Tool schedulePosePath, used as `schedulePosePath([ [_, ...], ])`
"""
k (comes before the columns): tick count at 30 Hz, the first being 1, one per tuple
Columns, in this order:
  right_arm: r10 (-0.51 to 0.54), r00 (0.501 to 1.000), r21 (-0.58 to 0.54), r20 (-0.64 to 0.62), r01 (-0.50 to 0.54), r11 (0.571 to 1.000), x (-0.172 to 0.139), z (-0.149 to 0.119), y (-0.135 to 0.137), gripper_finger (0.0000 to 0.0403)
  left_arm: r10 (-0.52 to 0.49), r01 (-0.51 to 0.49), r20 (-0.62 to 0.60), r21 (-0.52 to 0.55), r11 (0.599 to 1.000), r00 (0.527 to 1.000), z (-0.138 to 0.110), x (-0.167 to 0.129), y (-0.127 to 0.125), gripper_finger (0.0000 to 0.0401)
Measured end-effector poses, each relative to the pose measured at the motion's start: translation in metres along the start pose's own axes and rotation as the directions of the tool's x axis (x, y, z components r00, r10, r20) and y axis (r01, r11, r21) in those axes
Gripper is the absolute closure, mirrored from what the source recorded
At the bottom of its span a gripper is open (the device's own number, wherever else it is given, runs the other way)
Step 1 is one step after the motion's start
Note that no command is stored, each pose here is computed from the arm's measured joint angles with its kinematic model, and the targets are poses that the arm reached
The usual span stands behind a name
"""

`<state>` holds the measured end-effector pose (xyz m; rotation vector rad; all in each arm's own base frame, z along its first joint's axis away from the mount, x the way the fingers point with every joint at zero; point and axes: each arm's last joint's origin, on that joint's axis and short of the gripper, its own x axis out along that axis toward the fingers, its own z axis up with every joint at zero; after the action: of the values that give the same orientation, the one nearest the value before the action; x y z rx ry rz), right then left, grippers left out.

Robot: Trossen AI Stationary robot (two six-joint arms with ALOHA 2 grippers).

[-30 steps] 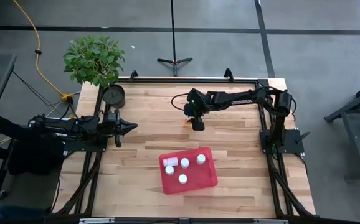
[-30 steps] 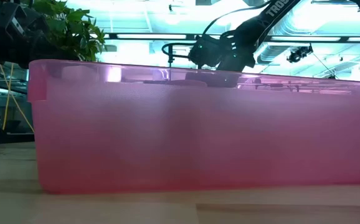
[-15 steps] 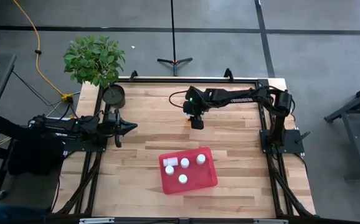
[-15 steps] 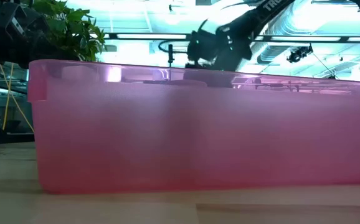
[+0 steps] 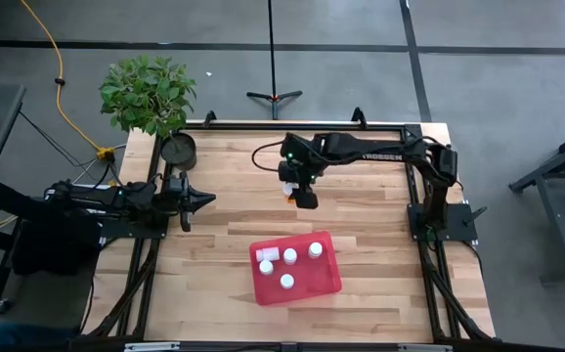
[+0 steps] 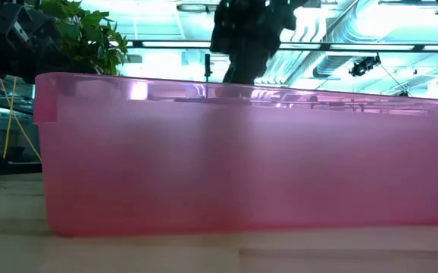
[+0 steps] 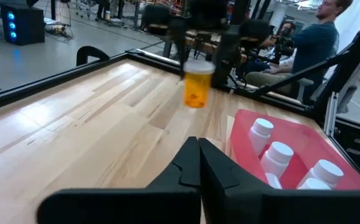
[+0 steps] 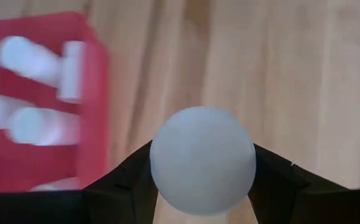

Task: Pick and place pill bottles into a basket
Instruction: Put the orange pill bottle into the bin

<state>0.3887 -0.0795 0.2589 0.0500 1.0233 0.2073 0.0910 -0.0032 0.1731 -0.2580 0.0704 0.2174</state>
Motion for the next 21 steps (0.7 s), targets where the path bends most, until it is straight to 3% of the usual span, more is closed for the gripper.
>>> schedulePosePath([
  [4,0.014,1.000,-0.034,0.019,-0.013,0.999,-0.011,0.009,0.025,0.0216,-0.001,0.001,0.000,0.013,1.000,1.000,0.000,0.000,0.000,0.0381],
  [10,0.013,0.999,-0.055,0.032,-0.011,0.998,-0.037,0.010,0.064,0.0216,-0.001,0.001,-0.001,0.001,1.000,1.000,0.000,0.000,0.000,0.0347],
  [13,-0.014,1.000,-0.093,0.025,0.016,0.996,-0.046,0.010,0.084,0.0216,-0.001,0.001,-0.001,0.000,1.000,1.000,0.000,0.000,0.000,0.0360],
  [16,-0.009,1.000,-0.128,0.021,0.011,0.992,-0.048,0.009,0.102,0.0216,-0.001,0.001,-0.001,0.008,1.000,1.000,0.000,0.000,0.000,0.0381],
  [21,0.012,1.000,-0.148,0.014,-0.010,0.989,-0.040,0.007,0.125,0.0216,0.001,-0.001,0.000,0.001,1.000,1.000,0.000,0.000,0.000,0.0366],
])
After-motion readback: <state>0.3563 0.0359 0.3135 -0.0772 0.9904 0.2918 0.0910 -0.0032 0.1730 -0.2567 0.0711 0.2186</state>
